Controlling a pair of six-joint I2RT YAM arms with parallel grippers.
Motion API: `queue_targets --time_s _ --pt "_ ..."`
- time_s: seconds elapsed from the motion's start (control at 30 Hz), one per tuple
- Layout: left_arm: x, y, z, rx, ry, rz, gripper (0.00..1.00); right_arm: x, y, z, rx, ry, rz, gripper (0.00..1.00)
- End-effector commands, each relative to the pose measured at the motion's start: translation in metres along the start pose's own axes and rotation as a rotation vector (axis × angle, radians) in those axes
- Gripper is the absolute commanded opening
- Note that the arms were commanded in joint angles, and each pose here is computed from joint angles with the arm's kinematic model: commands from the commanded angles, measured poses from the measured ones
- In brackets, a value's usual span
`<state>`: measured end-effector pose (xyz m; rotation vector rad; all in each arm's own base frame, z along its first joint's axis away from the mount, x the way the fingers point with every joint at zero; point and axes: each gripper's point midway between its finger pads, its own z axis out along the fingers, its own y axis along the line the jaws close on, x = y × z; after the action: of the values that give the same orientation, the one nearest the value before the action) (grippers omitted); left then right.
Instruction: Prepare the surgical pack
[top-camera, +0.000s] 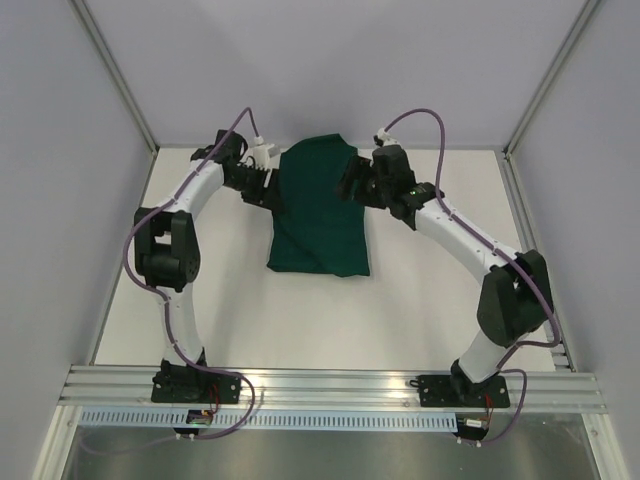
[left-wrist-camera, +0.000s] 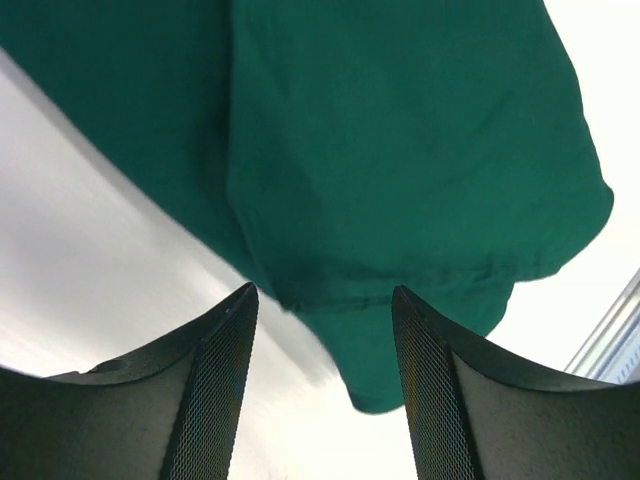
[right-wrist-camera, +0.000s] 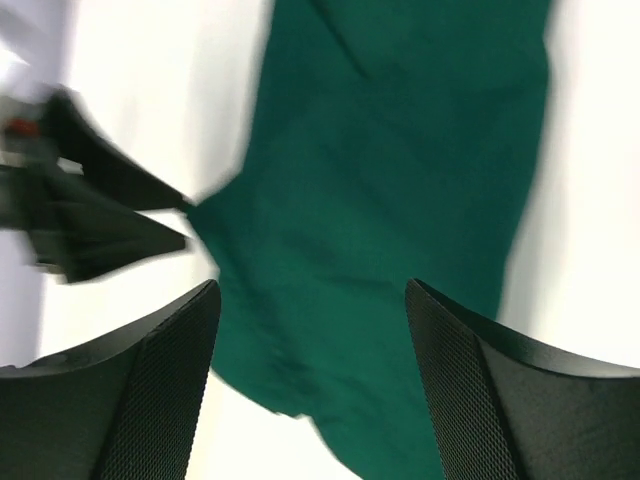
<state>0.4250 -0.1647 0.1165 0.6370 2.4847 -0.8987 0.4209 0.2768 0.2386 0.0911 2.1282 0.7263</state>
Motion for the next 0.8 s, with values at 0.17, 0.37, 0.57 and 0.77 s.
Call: queue_targets --time_s 0.17,0.37,0.57,0.77 --pt "-0.016 0.030 0.024 -0.151 0.013 0.004 0.46 0.089 -0.088 0.008 0.195 0.246 -0.010 0.75" --pt "-0.007 0.028 0.025 -0.133 0.037 -0.004 0.16 0.127 -0.106 0.016 0.196 0.336 0.024 0.73" --pt "-0.026 0.021 0.016 -0.136 -0.010 0.033 0.00 0.134 -0.109 0.018 0.196 0.349 0.031 0.72" --pt "-0.058 0.015 0.005 -0.128 -0.071 0.066 0.00 0.136 -0.112 0.017 0.209 0.357 0.028 0.71"
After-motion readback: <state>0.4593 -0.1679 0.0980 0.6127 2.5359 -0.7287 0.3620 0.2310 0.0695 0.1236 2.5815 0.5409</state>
